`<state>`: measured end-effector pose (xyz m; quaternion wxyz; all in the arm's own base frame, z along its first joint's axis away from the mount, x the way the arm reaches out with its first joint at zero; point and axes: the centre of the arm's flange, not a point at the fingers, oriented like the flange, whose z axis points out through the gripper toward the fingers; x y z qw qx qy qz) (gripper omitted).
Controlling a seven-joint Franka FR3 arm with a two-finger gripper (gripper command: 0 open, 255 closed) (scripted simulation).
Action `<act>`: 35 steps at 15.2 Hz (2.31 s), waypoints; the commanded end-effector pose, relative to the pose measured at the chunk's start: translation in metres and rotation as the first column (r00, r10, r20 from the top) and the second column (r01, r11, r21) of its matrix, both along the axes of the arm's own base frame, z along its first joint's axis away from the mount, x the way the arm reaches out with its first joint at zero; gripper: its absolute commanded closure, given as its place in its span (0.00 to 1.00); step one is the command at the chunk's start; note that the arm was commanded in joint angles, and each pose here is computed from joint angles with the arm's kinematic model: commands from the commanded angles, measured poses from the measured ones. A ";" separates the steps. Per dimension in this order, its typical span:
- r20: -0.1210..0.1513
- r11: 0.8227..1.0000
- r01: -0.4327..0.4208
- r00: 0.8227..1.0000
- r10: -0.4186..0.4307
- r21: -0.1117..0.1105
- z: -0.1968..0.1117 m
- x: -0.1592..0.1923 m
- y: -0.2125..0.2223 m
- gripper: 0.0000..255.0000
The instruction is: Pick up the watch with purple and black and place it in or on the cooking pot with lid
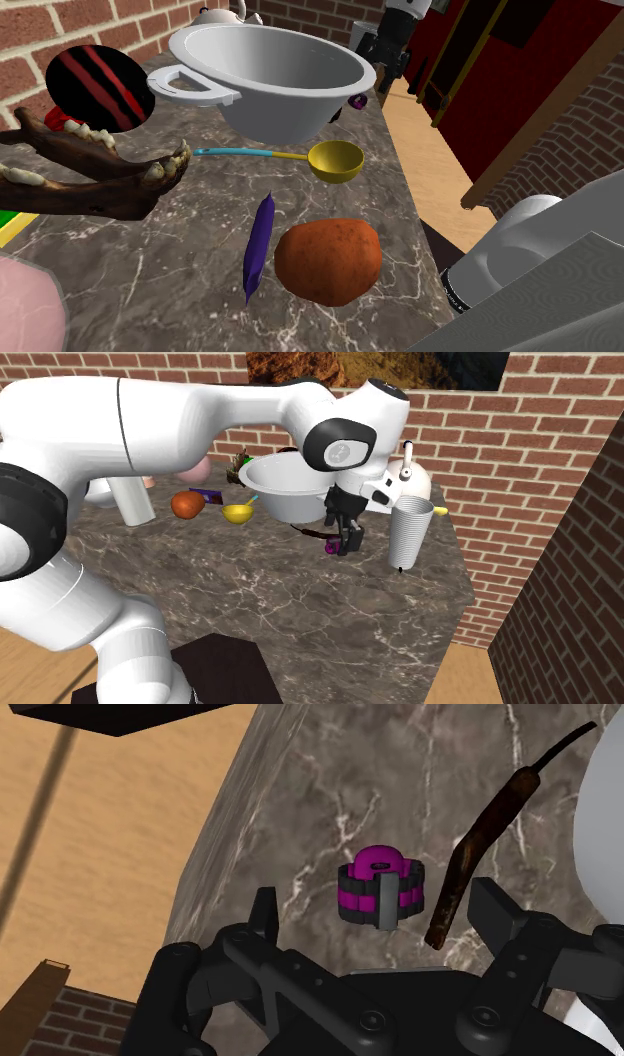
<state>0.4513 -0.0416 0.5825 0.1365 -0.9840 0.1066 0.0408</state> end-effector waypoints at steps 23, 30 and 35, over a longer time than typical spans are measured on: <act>-0.002 1.000 0.009 1.000 -0.009 -0.009 -0.006 0.011 0.005 1.00; -0.013 0.991 -0.133 0.991 0.133 0.027 0.007 0.031 0.007 0.00; -0.022 0.933 -0.349 0.936 0.352 0.086 -0.012 0.058 0.023 0.00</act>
